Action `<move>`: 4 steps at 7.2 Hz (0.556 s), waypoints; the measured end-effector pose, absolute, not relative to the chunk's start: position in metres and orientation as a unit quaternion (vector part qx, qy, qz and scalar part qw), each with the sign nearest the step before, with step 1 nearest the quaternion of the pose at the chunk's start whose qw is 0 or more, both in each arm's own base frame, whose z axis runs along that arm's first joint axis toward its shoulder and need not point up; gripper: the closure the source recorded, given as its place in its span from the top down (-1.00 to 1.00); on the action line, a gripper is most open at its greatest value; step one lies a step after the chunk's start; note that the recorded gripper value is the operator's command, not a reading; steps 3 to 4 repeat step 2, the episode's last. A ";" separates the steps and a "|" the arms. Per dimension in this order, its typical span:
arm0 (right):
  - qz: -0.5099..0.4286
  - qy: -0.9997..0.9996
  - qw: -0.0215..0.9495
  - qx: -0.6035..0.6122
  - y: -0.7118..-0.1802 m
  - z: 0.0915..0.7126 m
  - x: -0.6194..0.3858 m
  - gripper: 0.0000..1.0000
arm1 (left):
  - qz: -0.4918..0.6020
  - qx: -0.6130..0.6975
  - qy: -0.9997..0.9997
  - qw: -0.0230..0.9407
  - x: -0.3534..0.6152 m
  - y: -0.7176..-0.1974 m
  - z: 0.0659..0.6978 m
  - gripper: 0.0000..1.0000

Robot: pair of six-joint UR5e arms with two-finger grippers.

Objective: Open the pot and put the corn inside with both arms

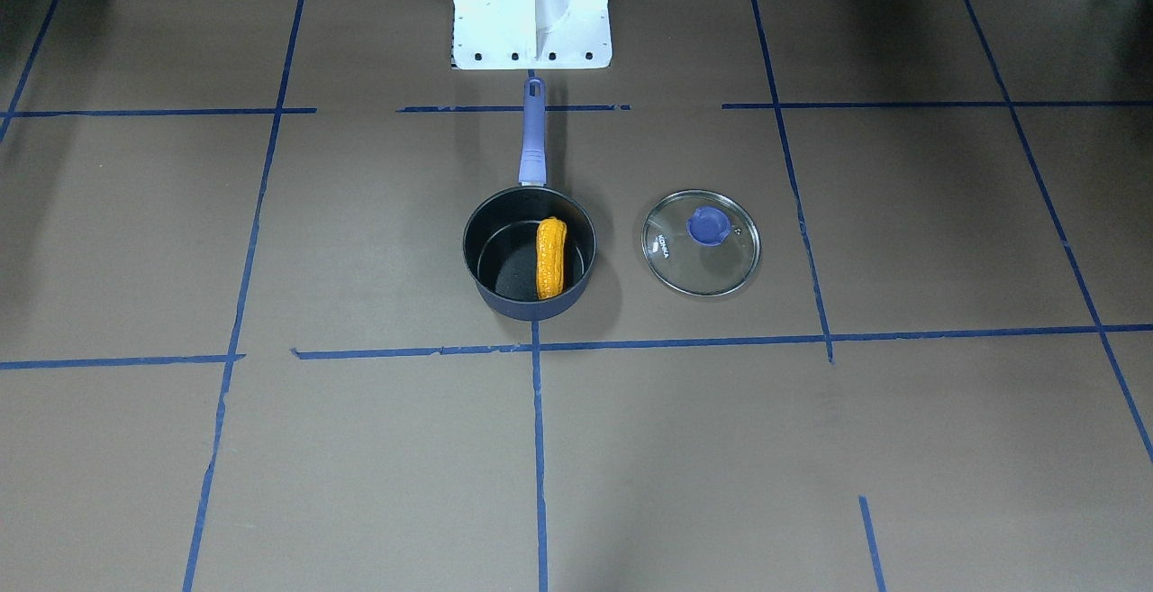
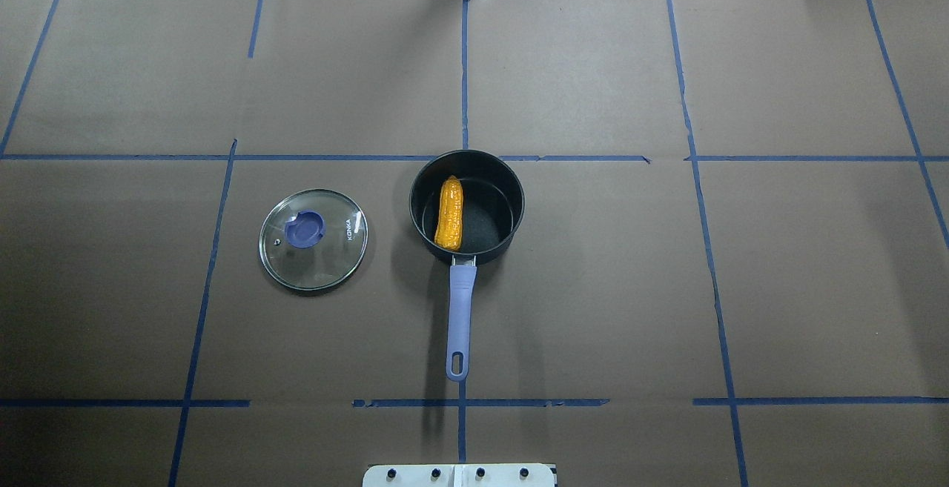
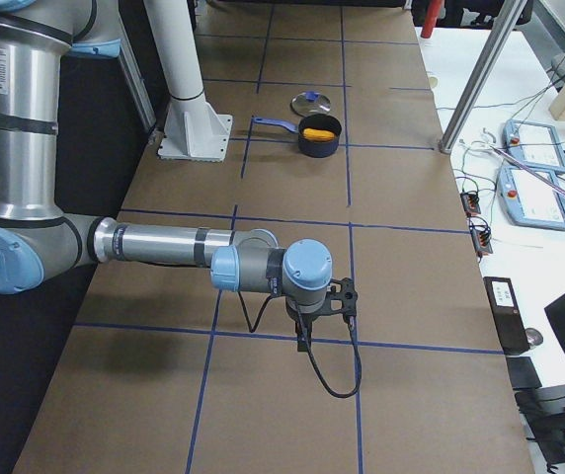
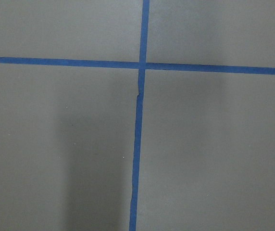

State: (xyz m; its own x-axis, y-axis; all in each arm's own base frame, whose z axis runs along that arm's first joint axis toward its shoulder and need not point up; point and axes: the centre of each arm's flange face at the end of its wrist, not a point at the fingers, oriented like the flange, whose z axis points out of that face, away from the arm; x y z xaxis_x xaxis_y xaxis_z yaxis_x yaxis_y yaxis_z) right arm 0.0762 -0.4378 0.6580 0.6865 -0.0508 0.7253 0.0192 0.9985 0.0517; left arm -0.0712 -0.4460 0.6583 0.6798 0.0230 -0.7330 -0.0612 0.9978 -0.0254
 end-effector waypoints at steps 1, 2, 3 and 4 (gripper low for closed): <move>-0.019 -0.394 0.919 0.020 -0.438 0.658 0.076 1.00 | 0.023 -0.024 0.399 0.916 -0.071 -0.446 0.658 1.00; -0.019 -0.394 0.919 0.020 -0.438 0.658 0.076 1.00 | 0.023 -0.024 0.399 0.916 -0.071 -0.446 0.658 1.00; -0.019 -0.394 0.919 0.020 -0.438 0.658 0.076 1.00 | 0.023 -0.024 0.399 0.916 -0.071 -0.446 0.658 1.00; -0.019 -0.394 0.919 0.020 -0.438 0.658 0.076 1.00 | 0.023 -0.024 0.399 0.916 -0.071 -0.446 0.658 1.00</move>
